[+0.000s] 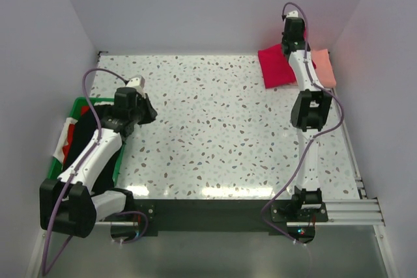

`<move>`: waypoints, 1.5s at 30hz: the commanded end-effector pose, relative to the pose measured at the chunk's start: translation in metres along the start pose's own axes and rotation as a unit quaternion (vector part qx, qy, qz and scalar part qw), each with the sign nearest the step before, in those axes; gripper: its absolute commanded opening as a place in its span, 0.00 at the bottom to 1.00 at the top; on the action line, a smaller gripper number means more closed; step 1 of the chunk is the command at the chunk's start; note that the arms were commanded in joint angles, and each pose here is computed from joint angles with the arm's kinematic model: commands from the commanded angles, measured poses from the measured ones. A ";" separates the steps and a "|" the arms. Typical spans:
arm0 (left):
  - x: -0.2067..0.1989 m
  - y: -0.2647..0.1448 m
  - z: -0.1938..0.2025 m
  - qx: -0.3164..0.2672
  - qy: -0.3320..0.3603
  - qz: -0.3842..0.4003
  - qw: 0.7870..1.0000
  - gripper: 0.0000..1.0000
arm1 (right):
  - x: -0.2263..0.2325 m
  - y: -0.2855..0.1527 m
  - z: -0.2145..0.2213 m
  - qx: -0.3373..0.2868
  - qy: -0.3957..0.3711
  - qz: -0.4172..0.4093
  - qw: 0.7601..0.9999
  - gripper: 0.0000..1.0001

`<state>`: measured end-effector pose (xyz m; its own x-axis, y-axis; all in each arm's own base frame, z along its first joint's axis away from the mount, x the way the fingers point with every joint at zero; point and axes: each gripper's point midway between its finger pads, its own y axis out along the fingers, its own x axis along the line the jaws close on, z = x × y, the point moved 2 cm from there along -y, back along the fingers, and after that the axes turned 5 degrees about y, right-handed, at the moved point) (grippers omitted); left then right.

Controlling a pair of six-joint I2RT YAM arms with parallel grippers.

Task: Fold and stack the t-shirts
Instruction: Neatly place the folded tshirt to the corner

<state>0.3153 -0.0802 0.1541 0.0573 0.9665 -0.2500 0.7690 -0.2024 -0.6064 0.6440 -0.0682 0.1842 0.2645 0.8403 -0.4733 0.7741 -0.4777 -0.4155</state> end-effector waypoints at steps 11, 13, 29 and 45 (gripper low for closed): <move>-0.001 -0.002 -0.004 -0.004 0.012 0.004 1.000 0.15 | -0.065 -0.041 -0.073 -0.090 0.047 0.069 0.992 0.00; -0.001 -0.003 -0.004 -0.005 0.012 0.004 1.000 0.15 | -0.069 -0.043 -0.075 -0.093 0.044 0.074 0.992 0.00; -0.004 -0.005 -0.002 -0.004 0.013 0.013 1.000 0.15 | -0.094 -0.070 -0.087 -0.103 0.059 0.091 0.989 0.00; -0.005 -0.004 -0.001 -0.003 0.013 0.019 1.000 0.15 | -0.102 -0.069 -0.080 -0.096 0.045 0.119 0.987 0.00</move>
<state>0.3109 -0.0835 0.1514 0.0717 0.9622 -0.2629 0.7512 -0.2255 -0.6204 0.6215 -0.0884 0.2606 0.3812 0.7749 -0.5042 0.7752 -0.5651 -0.2824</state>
